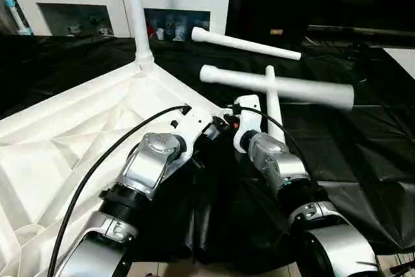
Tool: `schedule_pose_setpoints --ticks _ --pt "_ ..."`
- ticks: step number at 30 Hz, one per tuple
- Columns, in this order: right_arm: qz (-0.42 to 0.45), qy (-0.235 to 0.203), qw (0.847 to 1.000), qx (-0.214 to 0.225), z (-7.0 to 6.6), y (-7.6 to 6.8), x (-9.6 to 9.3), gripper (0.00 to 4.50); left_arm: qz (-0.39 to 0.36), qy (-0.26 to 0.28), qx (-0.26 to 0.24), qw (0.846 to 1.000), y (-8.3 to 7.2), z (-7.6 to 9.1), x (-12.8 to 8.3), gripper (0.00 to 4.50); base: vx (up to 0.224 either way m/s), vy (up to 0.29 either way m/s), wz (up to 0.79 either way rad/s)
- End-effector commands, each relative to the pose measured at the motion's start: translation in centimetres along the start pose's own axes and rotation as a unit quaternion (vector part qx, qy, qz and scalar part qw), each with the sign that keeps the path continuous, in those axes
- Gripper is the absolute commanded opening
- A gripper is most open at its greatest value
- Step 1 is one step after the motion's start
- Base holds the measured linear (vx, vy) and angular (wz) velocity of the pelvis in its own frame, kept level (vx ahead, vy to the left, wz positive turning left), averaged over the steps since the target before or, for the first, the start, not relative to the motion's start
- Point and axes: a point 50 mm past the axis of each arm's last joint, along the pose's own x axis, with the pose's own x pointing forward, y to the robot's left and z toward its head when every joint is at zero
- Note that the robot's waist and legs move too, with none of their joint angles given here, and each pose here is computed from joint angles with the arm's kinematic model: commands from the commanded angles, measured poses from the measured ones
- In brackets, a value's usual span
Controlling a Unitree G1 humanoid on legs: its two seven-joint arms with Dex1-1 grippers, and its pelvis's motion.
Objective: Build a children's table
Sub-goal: Rotate table base
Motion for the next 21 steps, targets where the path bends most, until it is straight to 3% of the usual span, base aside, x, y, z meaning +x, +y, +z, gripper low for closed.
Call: schedule_pose_setpoints --ticks 1,5,6,10,17,21 --pt "-0.002 0.012 1.000 0.003 -0.7 -0.1 -0.2 1.37 -0.019 0.024 0.003 1.000 -0.6 -1.4 0.2 0.00 0.000 0.000 0.00" --pt "0.000 0.011 1.000 0.004 -0.8 0.0 -0.2 1.09 -0.046 -0.003 0.059 0.997 -0.8 -1.4 -0.1 0.00 0.000 0.000 0.00" --pt "0.000 0.011 1.000 0.004 -0.8 0.0 -0.2 0.99 -0.065 -0.015 0.094 0.993 -1.0 -1.4 -0.3 0.00 0.000 0.000 0.00" --pt "-0.003 0.009 1.000 0.003 -0.9 -0.2 -0.4 0.62 -0.151 -0.063 0.208 0.964 -1.8 -1.7 -1.8 0.00 0.000 0.000 0.00" --pt "-0.013 0.015 1.000 0.005 -1.6 -0.7 -0.9 0.08 -0.226 -0.049 0.287 0.929 -1.1 -3.8 -3.7 0.00 0.000 0.000 0.00" --pt "-0.014 0.014 1.000 0.006 -1.7 -0.7 -1.0 0.08 -0.237 -0.041 0.322 0.916 -0.5 -4.6 -4.3 0.00 0.000 0.000 0.00"
